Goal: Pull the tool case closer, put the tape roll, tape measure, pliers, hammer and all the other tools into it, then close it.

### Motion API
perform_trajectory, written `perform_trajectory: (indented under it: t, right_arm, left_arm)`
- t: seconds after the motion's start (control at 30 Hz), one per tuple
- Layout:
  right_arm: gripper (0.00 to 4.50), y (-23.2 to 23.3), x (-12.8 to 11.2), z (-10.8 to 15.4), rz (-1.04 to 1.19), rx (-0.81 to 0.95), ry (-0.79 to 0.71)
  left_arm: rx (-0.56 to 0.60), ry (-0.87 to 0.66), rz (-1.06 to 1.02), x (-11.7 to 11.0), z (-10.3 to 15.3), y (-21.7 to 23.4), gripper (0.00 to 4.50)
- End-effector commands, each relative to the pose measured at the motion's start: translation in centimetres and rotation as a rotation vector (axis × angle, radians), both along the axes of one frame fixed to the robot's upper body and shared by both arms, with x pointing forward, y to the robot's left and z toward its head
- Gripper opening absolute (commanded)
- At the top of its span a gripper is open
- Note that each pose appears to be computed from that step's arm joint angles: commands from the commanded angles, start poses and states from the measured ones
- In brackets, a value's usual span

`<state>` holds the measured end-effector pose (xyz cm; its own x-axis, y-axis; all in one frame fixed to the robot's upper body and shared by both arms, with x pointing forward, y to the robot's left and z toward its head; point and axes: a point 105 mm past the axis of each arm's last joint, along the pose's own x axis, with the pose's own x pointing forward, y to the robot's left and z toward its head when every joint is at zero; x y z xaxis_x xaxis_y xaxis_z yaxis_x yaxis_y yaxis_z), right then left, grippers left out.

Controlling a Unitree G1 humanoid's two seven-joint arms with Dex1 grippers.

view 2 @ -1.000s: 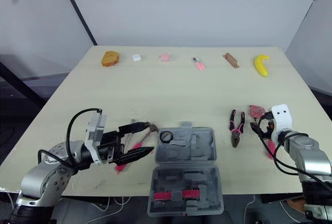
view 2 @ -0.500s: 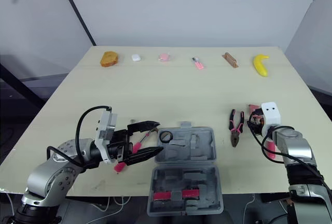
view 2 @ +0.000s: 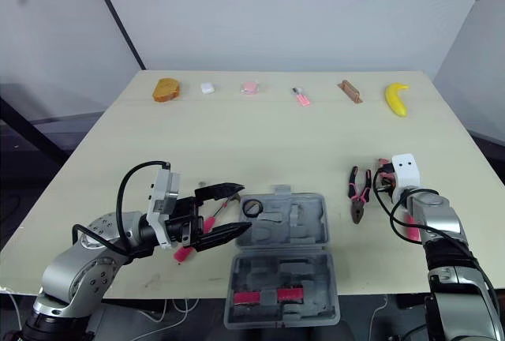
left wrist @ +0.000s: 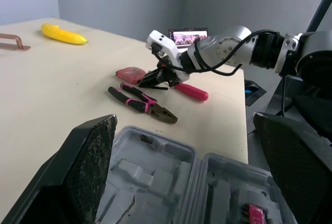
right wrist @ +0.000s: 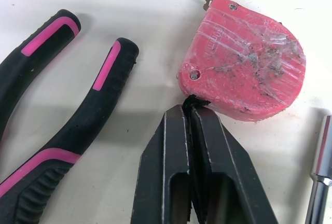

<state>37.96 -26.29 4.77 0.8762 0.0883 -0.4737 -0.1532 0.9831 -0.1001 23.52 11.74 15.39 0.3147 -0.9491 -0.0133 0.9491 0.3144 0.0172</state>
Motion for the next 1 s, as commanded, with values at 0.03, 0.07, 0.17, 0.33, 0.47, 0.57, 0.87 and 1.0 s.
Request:
perform_trajectory:
  t: [0.03,0.07,0.17,0.33,0.47,0.57,0.87,1.0]
  right_arm:
    - [0.08,-0.7,-1.3,-0.5,-0.006,0.02,0.007]
    - [0.08,-0.5,-1.9,-0.6,0.012,0.026,0.009]
    - [0.08,0.2,-4.3,-1.0,0.063,0.052,0.029]
    - [0.08,1.3,-8.1,-1.5,0.114,0.066,0.072]
    - [0.08,2.4,-11.1,-2.1,0.168,0.066,0.117]
    - [0.08,4.2,-14.2,-2.9,0.268,0.077,0.165]
    - [0.08,6.4,-19.6,-3.3,0.394,0.11,0.273]
    - [0.08,7.1,-21.8,-3.6,0.435,0.126,0.32]
  left_arm:
    - [-0.004,-0.042,-0.021,-0.4,0.9,-0.6,4.5]
    - [-0.004,-0.044,-0.023,-0.4,1.0,-0.7,4.5]
    - [0.003,-0.056,-0.023,-0.3,1.2,-0.9,4.5]
    - [0.007,-0.038,-0.033,-0.3,1.1,-0.9,4.5]
    - [0.009,-0.043,-0.038,-0.3,1.2,-1.2,4.5]
    - [0.029,-0.115,-0.008,0.3,1.4,-1.3,4.5]
    - [0.014,-0.136,-0.038,-0.5,0.6,0.1,4.5]
    - [0.024,-0.129,-0.052,-0.6,0.0,0.9,4.5]
